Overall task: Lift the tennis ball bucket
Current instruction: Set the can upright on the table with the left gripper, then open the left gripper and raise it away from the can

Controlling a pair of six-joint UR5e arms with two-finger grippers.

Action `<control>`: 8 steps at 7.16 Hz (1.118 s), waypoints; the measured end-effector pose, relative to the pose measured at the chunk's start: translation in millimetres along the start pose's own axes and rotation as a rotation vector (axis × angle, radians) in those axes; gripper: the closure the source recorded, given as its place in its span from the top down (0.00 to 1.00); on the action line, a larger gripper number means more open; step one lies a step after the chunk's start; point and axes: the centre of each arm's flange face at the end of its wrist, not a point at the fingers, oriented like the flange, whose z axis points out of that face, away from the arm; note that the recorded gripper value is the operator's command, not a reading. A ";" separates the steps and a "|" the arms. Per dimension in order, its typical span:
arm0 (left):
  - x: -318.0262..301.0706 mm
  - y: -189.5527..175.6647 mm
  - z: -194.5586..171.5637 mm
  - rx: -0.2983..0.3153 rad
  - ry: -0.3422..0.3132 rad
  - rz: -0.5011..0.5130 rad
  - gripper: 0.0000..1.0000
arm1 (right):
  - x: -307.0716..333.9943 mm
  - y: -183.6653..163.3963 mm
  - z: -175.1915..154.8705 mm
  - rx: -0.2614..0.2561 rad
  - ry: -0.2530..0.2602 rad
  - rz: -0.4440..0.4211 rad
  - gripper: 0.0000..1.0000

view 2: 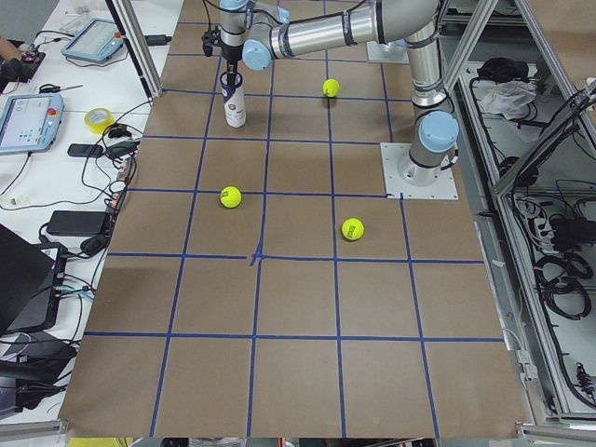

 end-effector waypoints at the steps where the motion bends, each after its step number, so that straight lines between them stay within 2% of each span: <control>1: 4.2 2.2 -6.9 0.003 0.001 0.007 1.00 | 0.0 0.0 0.0 0.000 0.000 0.000 1.00; 4: 13.6 12.9 -54.5 -0.022 -0.004 0.028 1.00 | 0.0 0.1 0.0 0.000 0.000 0.000 1.00; 7: 4.2 29.6 -139.0 -0.109 -0.031 0.015 1.00 | 0.1 -0.4 -2.6 0.009 0.001 0.010 1.00; 8: -15.0 33.2 -155.1 -0.127 -0.040 0.003 1.00 | 0.2 -1.0 -5.8 0.017 0.001 0.016 1.00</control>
